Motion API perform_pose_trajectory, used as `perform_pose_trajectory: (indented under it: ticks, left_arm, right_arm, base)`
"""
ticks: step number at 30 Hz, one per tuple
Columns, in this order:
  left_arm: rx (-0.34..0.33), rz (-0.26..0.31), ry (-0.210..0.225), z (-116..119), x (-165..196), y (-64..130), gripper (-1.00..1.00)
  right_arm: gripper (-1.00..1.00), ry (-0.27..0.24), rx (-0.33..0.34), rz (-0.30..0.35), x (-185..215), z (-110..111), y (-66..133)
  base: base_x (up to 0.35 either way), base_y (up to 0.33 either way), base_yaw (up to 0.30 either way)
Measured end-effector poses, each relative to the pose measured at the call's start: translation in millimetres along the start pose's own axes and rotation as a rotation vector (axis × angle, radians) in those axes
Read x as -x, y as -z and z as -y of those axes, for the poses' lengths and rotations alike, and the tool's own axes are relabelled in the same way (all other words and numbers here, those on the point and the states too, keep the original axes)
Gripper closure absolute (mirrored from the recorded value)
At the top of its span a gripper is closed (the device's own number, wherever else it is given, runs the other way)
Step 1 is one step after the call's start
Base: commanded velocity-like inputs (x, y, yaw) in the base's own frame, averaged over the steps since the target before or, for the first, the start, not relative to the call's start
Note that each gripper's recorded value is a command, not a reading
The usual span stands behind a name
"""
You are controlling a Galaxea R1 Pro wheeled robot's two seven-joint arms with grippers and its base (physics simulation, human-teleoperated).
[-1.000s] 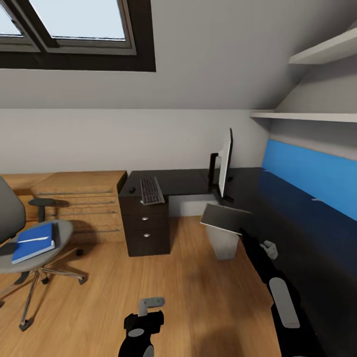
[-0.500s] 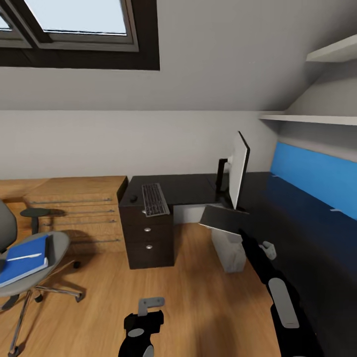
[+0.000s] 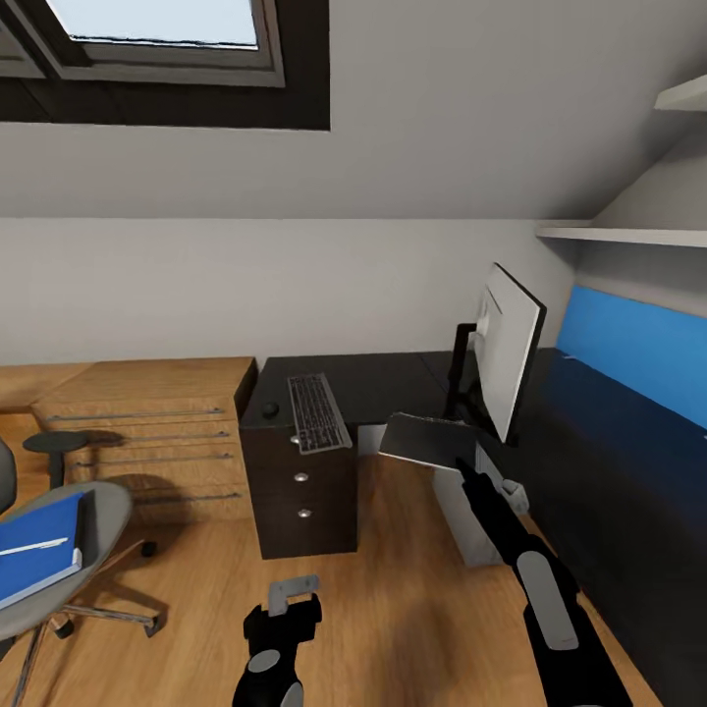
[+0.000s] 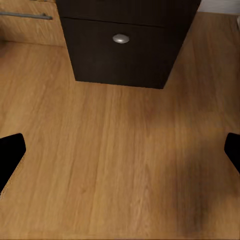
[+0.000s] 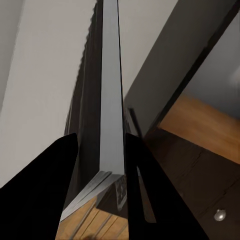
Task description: In the bedroom, organize the workspace by keeping the computer under the desk, ensuring the monitor is on the desk, placing the keyboard on the desk next to the monitor, placing the mouse on the desk next to the keyboard, moving the folder from the swivel chair onto the desk next to the mouse, stacking the notebook on top of the folder with the pen on top of the notebook, and positioning the swivel chair next to the desk.
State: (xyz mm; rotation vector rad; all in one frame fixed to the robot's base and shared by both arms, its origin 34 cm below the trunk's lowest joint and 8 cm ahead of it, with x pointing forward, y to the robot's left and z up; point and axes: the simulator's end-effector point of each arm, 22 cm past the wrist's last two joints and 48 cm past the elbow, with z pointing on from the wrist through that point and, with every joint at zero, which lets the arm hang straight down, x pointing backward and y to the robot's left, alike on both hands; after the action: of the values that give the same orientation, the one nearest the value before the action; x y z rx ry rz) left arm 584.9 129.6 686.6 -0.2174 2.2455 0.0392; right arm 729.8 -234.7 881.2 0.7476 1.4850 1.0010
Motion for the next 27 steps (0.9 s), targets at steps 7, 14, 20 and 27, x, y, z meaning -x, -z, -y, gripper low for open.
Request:
perform_pose_trajectory:
  ticks: [7,14,20,27]
  left_arm:
    - [-0.002,0.016,0.011,1,3,0.2,-1.0]
    - [-0.004,0.016,0.012,2,3,0.3,-1.0]
    - [-0.005,0.016,0.012,2,3,0.5,-1.0]
    - [-0.004,0.016,0.013,2,3,0.3,-1.0]
  right_arm:
    - [1.0,-0.001,-0.002,-0.006,-4,1,-0.5]
    - [1.0,-0.003,-0.004,-0.008,-5,2,-0.5]
    - [1.0,-0.004,-0.005,-0.009,-6,3,-0.5]
    - [1.0,-0.014,-0.02,-0.022,-12,11,-0.4]
  base:
    - [0.325,0.053,0.0]
    - [0.326,0.006,0.0]
    - [0.326,0.001,0.0]
    - [0.315,0.111,0.0]
